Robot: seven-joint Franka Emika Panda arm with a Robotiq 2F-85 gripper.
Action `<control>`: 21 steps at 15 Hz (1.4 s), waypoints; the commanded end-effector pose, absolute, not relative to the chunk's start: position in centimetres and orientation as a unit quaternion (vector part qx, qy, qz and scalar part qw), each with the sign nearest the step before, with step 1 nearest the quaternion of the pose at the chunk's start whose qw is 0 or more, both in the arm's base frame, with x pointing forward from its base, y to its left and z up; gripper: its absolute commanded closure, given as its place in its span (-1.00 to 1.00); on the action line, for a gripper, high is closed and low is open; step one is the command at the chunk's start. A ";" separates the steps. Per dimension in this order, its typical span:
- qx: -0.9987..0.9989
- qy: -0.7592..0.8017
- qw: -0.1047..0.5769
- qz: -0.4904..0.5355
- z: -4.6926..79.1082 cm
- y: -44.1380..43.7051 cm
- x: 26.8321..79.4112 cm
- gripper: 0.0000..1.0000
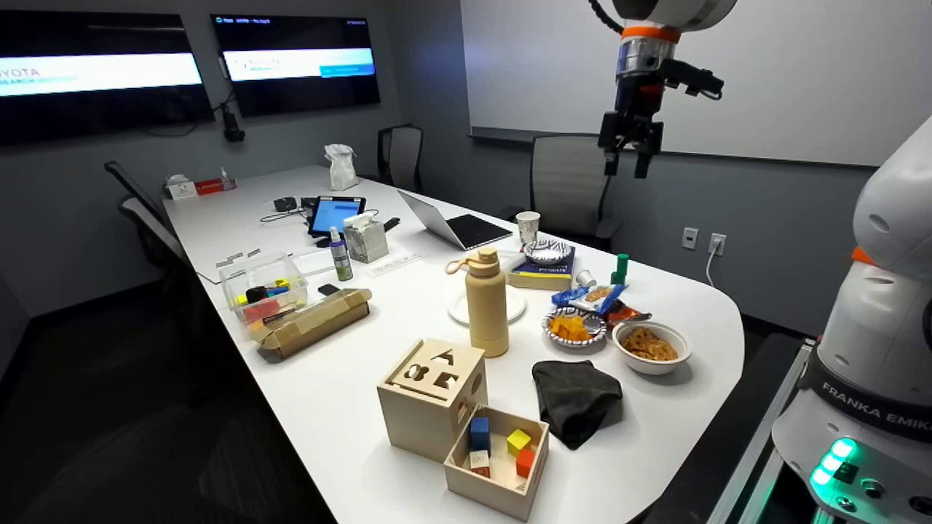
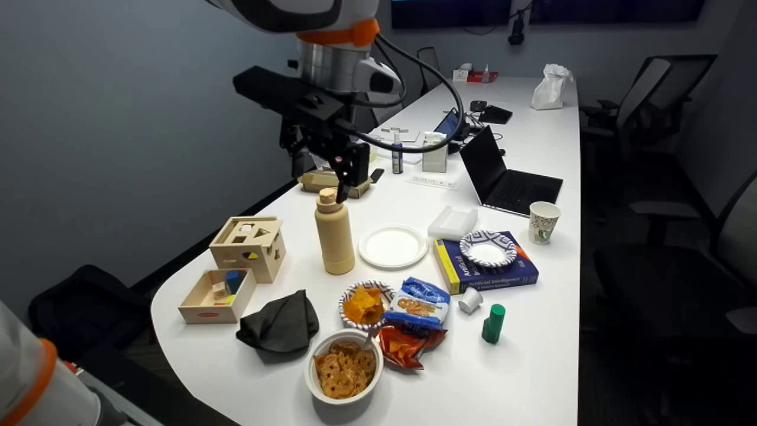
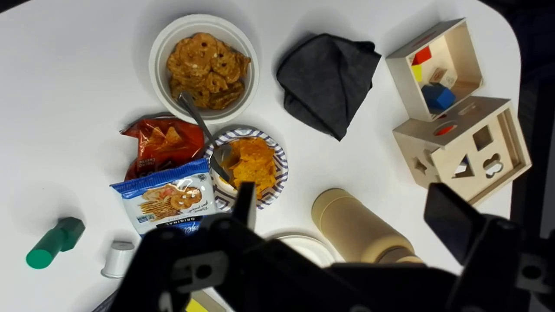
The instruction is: Use the cake slicer to stir in the furthest bowl
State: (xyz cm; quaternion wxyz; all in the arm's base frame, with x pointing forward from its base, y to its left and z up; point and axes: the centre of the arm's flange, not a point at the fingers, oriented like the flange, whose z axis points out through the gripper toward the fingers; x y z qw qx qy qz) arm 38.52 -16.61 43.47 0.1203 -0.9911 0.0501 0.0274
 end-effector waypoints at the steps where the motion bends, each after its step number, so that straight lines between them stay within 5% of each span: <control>1: -0.990 0.070 0.119 0.034 39.6 -18.0 44.8 -1.00; 10: -0.980 0.082 0.120 0.133 26.1 -21.7 45.4 -1.00; 21: -0.951 0.038 0.252 0.175 14.8 -27.4 44.1 -1.00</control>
